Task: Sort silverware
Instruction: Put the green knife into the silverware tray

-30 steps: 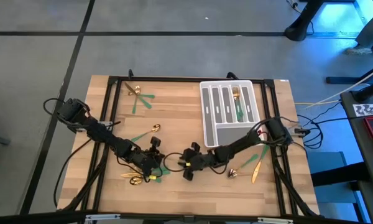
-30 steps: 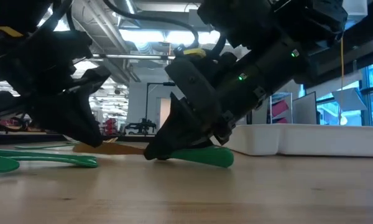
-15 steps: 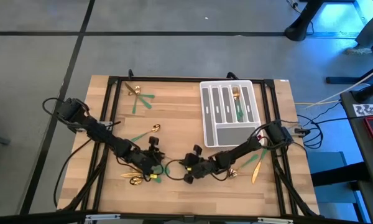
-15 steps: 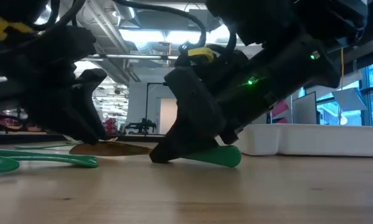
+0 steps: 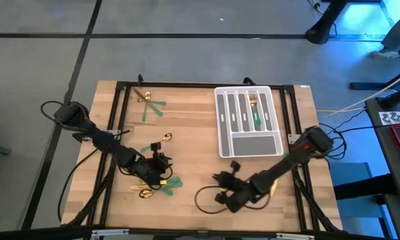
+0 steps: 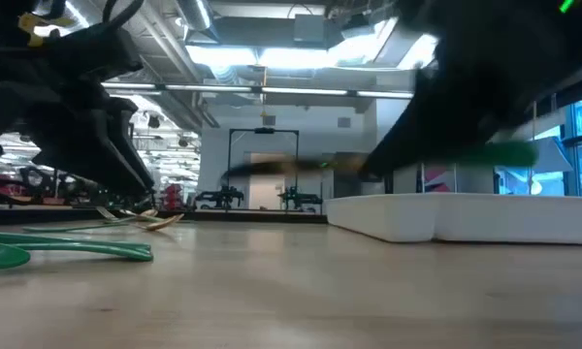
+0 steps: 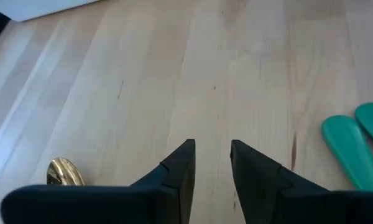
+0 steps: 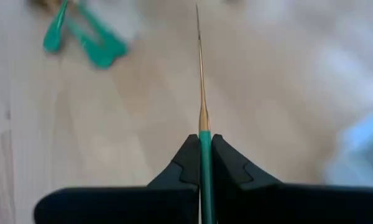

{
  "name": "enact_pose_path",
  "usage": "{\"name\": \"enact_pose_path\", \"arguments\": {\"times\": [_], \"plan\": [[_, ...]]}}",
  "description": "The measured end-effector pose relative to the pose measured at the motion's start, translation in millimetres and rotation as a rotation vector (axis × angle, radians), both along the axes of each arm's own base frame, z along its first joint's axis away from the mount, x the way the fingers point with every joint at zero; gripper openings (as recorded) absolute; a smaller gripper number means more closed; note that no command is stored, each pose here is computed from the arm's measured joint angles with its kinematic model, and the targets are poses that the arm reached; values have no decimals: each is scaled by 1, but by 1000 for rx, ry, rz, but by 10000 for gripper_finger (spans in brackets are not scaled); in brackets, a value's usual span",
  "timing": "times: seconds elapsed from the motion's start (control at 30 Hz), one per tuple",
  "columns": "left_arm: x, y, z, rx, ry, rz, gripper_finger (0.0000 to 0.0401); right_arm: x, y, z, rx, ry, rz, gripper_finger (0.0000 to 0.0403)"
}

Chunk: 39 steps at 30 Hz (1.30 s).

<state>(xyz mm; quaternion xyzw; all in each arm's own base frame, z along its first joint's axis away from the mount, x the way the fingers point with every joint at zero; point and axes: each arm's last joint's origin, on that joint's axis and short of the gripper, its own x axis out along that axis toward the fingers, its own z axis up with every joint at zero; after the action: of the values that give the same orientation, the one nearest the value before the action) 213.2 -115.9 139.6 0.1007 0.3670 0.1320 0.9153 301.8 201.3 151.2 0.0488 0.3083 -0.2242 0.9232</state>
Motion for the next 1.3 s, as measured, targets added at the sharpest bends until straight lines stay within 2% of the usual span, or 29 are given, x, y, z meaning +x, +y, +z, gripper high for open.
{"name": "enact_pose_path", "arguments": {"times": [0.17,0.33,0.43,0.53,0.77,0.9,1.03,1.13,1.3], "plan": [[-1,-4,0,-18,-21,10,84,-36,1,58,-71,-164,-73,11],[-2,-4,0,-35,-29,25,81,-62,-23,112,-86,-304,-156,11],[-1,-4,1,-29,-34,30,81,-71,-51,134,-96,-305,-212,11],[-1,-3,1,-25,-36,33,81,-74,-87,144,-71,-209,-277,11],[-1,-3,1,-30,-42,41,81,-86,-175,128,-15,129,-655,11],[-1,-3,1,-28,-42,39,81,-90,-213,106,20,256,-793,11],[-1,-3,1,-26,-41,38,81,-87,-244,80,123,307,-786,11],[-1,-3,1,-26,-40,38,81,-83,-263,65,189,272,-752,11],[-1,-3,1,-26,-40,38,81,-77,-288,48,237,249,-755,11]]}}
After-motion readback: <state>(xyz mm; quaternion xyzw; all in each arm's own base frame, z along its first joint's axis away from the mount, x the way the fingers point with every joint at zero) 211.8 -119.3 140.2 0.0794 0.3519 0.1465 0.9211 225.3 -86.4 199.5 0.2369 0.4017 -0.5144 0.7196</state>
